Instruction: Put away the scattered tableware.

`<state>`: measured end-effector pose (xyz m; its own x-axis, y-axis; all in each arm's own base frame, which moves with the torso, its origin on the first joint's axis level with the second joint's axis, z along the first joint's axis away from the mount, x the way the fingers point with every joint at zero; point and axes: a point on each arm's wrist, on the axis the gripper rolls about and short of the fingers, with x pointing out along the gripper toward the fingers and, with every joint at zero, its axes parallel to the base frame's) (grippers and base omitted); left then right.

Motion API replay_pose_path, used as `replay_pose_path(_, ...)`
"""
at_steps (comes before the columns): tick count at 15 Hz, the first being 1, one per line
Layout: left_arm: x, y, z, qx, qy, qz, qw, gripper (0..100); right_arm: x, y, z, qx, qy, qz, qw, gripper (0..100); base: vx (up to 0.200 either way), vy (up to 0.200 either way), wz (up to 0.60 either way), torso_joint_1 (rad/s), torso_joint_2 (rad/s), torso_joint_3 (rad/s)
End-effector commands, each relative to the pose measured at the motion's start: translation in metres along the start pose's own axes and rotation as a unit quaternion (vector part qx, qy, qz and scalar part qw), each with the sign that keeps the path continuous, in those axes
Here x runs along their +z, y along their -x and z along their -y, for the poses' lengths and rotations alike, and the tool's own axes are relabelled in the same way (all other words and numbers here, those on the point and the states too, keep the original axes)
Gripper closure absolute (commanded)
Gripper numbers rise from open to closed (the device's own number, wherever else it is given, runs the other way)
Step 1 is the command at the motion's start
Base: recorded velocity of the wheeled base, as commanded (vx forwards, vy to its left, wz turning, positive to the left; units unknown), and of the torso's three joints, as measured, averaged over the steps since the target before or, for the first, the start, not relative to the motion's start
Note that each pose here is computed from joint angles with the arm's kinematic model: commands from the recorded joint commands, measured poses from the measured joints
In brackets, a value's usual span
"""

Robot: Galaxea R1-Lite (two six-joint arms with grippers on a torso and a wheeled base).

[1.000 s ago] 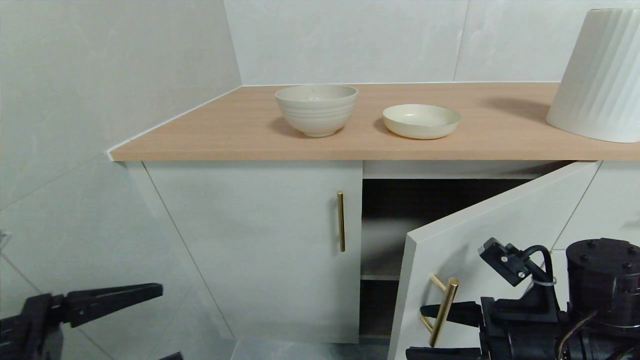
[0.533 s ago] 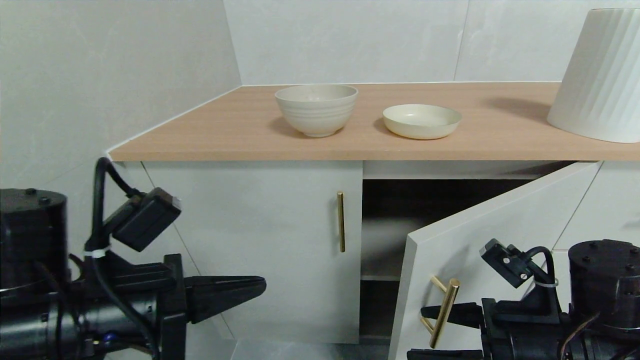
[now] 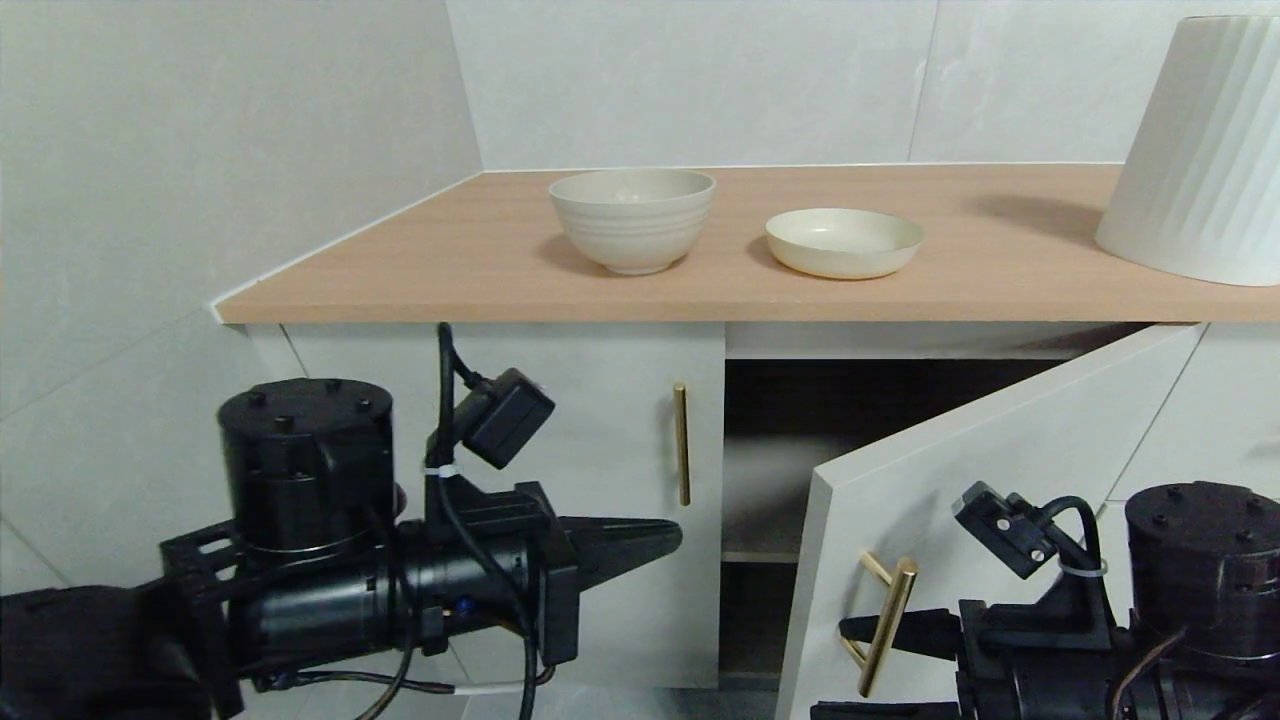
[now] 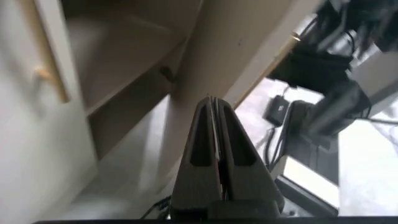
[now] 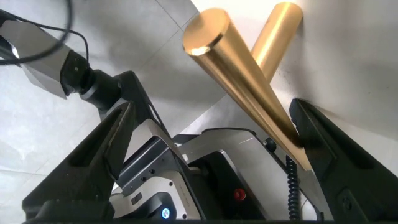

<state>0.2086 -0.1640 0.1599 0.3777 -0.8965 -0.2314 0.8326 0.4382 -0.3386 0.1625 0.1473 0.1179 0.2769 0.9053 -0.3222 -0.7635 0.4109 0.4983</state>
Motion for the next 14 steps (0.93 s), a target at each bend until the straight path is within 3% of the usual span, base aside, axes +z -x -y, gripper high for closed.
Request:
replay_pose_path(1, -0.005, -0.027, -0.013, -0.003, 0.018, -0.019, 0.9996, 100, 0.0, -0.002, 0.002, -0.002, -0.002, -0.002, 1.0, 0, 0.0, 0.0, 0.0, 0.0, 0.0, 0.0)
replay_pose_path(5, -0.001, -0.066, -0.02, -0.019, 0.015, -0.026, 0.9994, 100, 0.001, -0.001, 0.001, -0.002, 0.0, 0.001, 1.0, 0, 0.0, 0.0, 0.0, 0.0, 0.0, 0.0)
replay_pose_path(7, -0.001, -0.08, -0.023, -0.023, 0.031, -0.027, 0.9989, 100, 0.001, -0.001, 0.001, -0.002, 0.0, 0.001, 1.0, 0, 0.0, 0.0, 0.0, 0.0, 0.0, 0.0)
replay_pose_path(11, 0.002, -0.094, -0.023, -0.031, 0.034, -0.021, 0.9987, 100, 0.0, -0.002, 0.001, -0.002, -0.001, -0.001, 1.0, 0, 0.0, 0.0, 0.0, 0.0, 0.0, 0.0)
replay_pose_path(13, 0.0, -0.107, -0.021, -0.013, 0.052, -0.016, 0.9984, 100, 0.0, -0.002, 0.002, -0.002, -0.001, -0.001, 1.0, 0, 0.0, 0.0, 0.0, 0.0, 0.0, 0.0)
replay_pose_path(14, -0.001, -0.113, -0.021, -0.011, 0.054, -0.007, 0.9985, 100, 0.0, -0.002, 0.002, -0.003, -0.001, -0.001, 1.0, 0, 0.0, 0.0, 0.0, 0.0, 0.0, 0.0)
